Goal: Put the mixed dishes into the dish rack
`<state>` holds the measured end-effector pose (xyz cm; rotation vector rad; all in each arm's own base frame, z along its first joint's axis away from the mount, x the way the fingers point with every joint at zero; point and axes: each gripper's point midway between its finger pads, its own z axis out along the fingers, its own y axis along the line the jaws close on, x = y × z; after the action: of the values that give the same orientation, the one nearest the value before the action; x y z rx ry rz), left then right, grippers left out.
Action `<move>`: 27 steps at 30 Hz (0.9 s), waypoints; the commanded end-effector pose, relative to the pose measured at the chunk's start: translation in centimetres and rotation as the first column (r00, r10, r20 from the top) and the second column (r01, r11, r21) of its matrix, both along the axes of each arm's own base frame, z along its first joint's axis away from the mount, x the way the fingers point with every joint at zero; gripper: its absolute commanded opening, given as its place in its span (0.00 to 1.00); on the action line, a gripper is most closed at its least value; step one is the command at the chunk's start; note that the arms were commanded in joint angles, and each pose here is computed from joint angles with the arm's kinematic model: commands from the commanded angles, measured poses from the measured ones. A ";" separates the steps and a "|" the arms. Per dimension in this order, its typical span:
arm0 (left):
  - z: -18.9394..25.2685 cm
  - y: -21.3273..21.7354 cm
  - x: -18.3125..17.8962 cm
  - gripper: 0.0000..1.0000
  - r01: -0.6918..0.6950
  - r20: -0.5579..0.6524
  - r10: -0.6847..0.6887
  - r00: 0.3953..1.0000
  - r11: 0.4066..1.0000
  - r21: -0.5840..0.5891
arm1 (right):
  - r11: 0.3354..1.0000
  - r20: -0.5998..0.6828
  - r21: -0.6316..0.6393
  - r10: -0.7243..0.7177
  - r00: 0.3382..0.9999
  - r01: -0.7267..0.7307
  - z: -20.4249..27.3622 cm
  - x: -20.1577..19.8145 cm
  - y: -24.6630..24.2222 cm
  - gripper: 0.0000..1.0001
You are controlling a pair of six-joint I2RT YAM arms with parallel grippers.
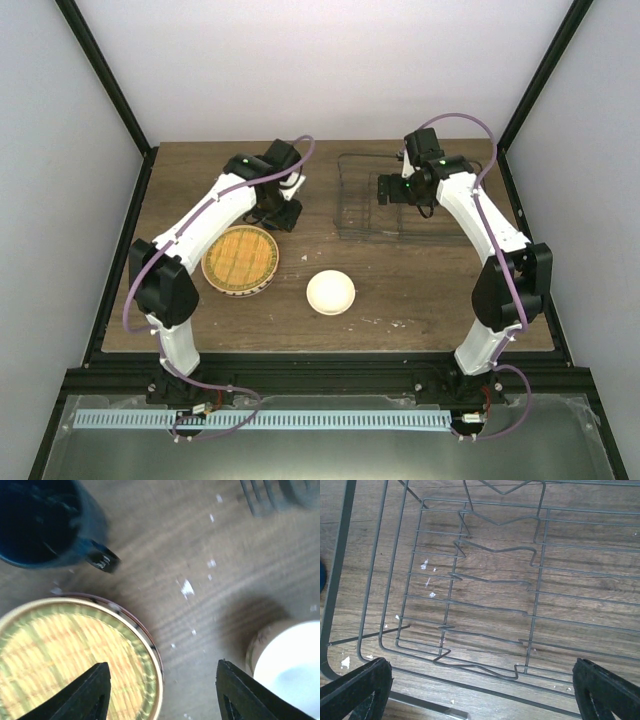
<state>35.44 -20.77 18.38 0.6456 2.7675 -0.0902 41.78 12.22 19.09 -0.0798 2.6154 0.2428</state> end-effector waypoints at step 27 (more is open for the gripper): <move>-10.2 -7.4 -9.9 0.61 0.249 -0.375 -0.271 0.887 0.963 -0.108 | 0.998 0.033 -0.050 -0.036 0.999 0.038 1.6 -1.6 -2.4 1.00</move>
<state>25.56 -27.52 8.60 1.0266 3.0273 -0.3610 40.44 10.84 18.97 -0.0833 2.6235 0.1842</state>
